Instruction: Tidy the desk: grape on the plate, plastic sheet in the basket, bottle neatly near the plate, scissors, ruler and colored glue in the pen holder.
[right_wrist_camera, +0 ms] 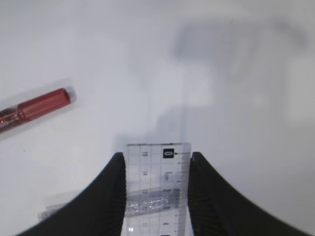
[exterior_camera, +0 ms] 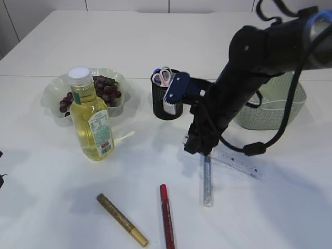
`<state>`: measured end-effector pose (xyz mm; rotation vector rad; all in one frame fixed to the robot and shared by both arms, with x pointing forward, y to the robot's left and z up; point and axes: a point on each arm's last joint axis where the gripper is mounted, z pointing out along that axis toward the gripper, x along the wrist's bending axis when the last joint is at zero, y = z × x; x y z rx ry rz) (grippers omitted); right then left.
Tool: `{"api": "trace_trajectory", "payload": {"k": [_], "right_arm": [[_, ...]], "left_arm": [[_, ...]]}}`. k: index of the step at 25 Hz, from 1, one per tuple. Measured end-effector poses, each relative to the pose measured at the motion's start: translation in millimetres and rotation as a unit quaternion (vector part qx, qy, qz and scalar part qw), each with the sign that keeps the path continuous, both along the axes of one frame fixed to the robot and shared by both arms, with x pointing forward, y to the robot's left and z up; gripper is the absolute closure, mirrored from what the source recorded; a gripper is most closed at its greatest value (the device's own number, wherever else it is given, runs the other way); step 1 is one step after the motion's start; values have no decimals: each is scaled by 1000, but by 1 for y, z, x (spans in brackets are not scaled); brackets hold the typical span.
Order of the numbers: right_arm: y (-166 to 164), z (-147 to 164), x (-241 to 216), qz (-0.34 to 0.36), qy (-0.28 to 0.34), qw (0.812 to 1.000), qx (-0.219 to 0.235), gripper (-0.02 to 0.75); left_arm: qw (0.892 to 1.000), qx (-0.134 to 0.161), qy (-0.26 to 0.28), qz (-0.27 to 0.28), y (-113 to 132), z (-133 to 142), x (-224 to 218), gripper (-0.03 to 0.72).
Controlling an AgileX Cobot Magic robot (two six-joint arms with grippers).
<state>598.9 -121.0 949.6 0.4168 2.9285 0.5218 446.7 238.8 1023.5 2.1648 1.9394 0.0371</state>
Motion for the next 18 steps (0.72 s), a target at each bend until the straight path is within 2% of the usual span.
{"api": "trace_trajectory", "payload": {"k": [4, 8, 11, 18], "right_arm": [[-19, 31, 11, -45, -17, 995, 89, 435], [-32, 60, 29, -86, -42, 972, 213, 435], [-36, 79, 40, -102, -73, 942, 310, 435], [-36, 112, 55, -100, -186, 872, 443, 435]], "left_arm": [[1000, 1, 0, 0, 0, 0, 0, 380], [1000, 1, 0, 0, 0, 0, 0, 380], [1000, 1, 0, 0, 0, 0, 0, 380], [1000, 1, 0, 0, 0, 0, 0, 380]]}}
